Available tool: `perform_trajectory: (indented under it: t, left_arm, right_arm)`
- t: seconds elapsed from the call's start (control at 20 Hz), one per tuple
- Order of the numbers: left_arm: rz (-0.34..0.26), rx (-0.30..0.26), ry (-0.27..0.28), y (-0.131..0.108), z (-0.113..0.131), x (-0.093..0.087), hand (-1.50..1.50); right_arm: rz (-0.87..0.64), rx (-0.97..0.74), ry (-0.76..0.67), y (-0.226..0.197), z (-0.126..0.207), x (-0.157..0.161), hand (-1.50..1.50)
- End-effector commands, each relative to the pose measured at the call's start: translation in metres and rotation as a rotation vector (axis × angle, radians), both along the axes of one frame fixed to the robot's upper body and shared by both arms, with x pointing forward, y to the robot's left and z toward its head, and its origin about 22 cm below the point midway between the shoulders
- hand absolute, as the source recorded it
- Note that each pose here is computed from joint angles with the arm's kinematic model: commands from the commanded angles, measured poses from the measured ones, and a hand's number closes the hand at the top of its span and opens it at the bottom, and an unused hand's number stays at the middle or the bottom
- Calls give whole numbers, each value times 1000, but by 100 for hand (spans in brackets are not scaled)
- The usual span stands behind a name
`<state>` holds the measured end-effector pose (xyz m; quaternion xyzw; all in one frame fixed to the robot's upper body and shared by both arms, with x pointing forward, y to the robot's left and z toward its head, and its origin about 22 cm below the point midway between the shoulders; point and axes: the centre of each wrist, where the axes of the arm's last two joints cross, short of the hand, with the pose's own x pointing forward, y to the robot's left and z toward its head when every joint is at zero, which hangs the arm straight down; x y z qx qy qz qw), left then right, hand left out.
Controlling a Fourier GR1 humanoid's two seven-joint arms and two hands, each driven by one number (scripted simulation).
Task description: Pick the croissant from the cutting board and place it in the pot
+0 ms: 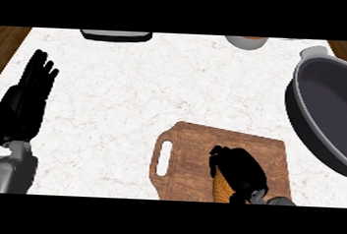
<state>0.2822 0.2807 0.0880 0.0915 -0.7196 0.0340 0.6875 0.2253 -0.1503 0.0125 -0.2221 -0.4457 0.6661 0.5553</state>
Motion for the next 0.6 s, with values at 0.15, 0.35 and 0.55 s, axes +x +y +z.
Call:
perform_trajectory:
  t: [0.15, 0.35, 0.55]
  left_arm:
    - [1, 8, 3, 6, -15, -12, 0]
    - [5, 9, 7, -6, -8, -4, 0]
    - [14, 5, 10, 8, -11, -15, 0]
  right_arm:
    - [94, 229, -59, 0, 23, -92, 150]
    - [41, 313, -122, -1, 34, -116, 150]
    - [-117, 490, -360, -21, 76, -115, 150]
